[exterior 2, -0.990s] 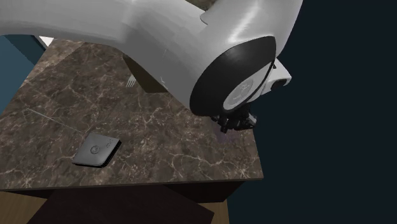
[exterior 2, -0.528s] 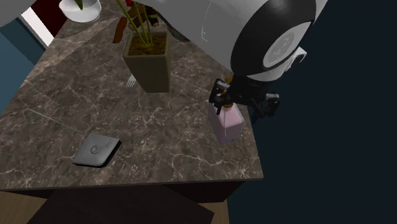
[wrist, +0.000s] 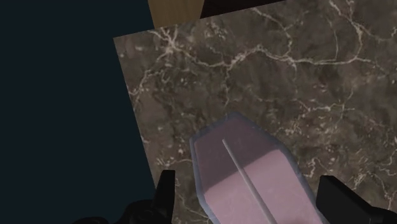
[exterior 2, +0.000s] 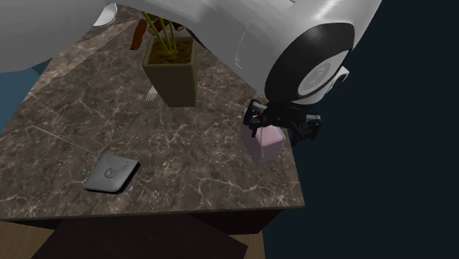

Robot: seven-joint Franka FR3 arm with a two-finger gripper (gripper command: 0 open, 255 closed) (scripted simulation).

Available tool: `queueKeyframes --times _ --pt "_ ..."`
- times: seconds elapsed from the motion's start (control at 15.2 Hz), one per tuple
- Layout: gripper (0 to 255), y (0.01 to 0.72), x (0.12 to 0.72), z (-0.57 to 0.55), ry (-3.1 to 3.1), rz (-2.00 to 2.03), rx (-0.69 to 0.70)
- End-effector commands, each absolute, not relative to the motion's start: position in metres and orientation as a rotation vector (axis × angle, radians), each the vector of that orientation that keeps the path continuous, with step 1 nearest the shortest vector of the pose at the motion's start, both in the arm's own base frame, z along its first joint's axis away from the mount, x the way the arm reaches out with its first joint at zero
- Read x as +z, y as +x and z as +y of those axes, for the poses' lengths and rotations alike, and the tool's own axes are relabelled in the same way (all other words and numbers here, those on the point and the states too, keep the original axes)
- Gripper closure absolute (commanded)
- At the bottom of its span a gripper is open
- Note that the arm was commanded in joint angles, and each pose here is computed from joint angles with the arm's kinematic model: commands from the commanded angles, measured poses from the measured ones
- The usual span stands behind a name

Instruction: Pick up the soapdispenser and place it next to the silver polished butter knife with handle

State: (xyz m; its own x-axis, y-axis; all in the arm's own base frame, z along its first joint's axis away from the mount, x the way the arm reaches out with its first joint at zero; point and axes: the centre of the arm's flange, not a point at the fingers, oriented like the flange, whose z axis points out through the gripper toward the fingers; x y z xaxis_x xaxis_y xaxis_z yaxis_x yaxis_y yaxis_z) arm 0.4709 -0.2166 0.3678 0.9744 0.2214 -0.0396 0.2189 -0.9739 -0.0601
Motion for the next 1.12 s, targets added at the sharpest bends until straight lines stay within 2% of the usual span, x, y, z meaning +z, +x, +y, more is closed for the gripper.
queueKeyframes --times 0.0,0.33,0.4,1.06 --pt "0 0.47 0.356 -0.212 -3.057 -0.352 0.102" --pt "0 0.47 0.356 -0.212 -3.057 -0.352 0.102" --pt "255 0.471 0.356 -0.213 -3.057 -0.352 0.102" --pt "255 0.47 0.361 -0.212 -3.057 -0.352 0.102"
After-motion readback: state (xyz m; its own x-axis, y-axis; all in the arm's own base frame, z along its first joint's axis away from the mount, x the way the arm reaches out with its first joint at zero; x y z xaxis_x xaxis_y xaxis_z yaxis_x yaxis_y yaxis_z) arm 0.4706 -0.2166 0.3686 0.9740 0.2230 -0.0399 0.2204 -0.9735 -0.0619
